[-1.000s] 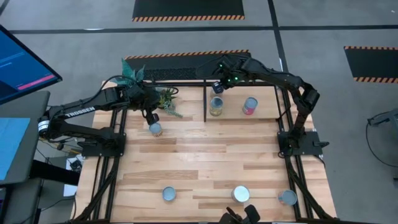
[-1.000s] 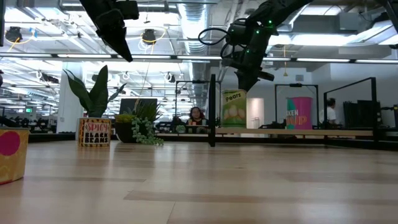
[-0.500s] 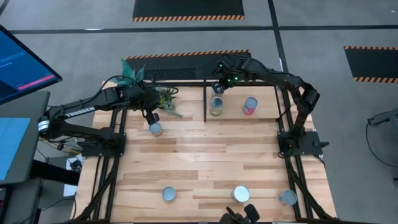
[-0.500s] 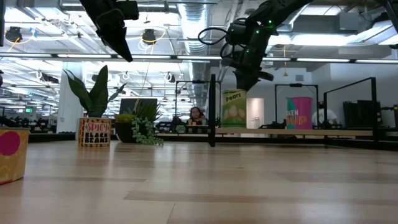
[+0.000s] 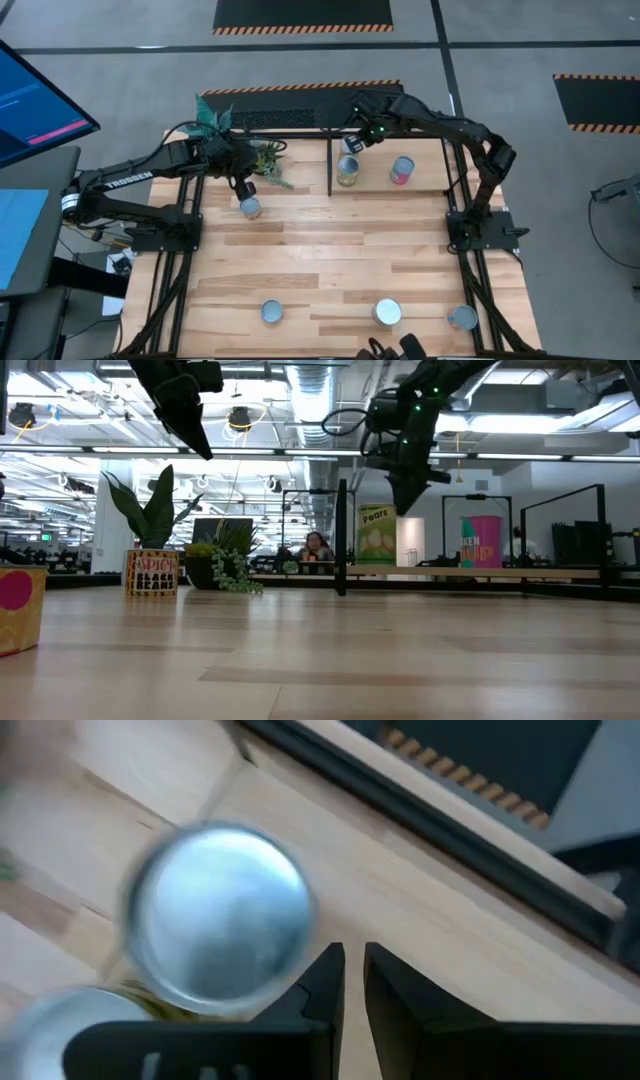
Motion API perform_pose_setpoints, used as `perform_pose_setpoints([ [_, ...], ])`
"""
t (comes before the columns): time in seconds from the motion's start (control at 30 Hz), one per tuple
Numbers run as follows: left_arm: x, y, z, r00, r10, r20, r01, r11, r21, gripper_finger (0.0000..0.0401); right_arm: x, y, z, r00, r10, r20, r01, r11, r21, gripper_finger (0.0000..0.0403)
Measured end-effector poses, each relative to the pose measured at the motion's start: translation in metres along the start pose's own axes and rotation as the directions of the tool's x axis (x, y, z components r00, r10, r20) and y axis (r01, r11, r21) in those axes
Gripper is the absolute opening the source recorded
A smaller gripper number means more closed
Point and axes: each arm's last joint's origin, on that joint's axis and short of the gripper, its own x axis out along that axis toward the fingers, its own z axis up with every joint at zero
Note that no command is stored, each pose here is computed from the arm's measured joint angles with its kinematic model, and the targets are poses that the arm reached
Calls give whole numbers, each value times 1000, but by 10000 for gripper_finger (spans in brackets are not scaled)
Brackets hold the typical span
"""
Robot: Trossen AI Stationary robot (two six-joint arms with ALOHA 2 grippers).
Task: Pick and place cans onto a shelf
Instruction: Put the canned green beans on the shelf, then adjust the canned pears on the shelf
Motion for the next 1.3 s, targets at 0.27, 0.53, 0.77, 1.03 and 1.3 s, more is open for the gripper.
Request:
perform_pose_setpoints([
  [0.27, 0, 0, 0, 1000, -1, 0, 1, 1000, 0, 0, 0, 3, -2, 1000, -1, -3, 1, 1000, 2, 67],
  [0.53, 0, 0, 0, 1000, -5, 0, 5, 1000, 0, 0, 3, 2, -3, 998, -54, -16, 54, 999, 3, 67],
  [0.77, 0, 0, 0, 1000, -6, -2, 6, 1000, 0, 0, 32, 17, -10, 993, -62, -96, 59, 997, -40, 67],
  [1.03, 0, 0, 0, 1000, -6, -3, 6, 1000, 0, 0, 28, 14, -5, 995, -82, -48, 81, 996, -29, 67],
  [1.3, 0, 0, 0, 1000, -6, -3, 6, 1000, 0, 0, 4, 10, -7, 998, -34, -51, 34, 999, -10, 67],
])
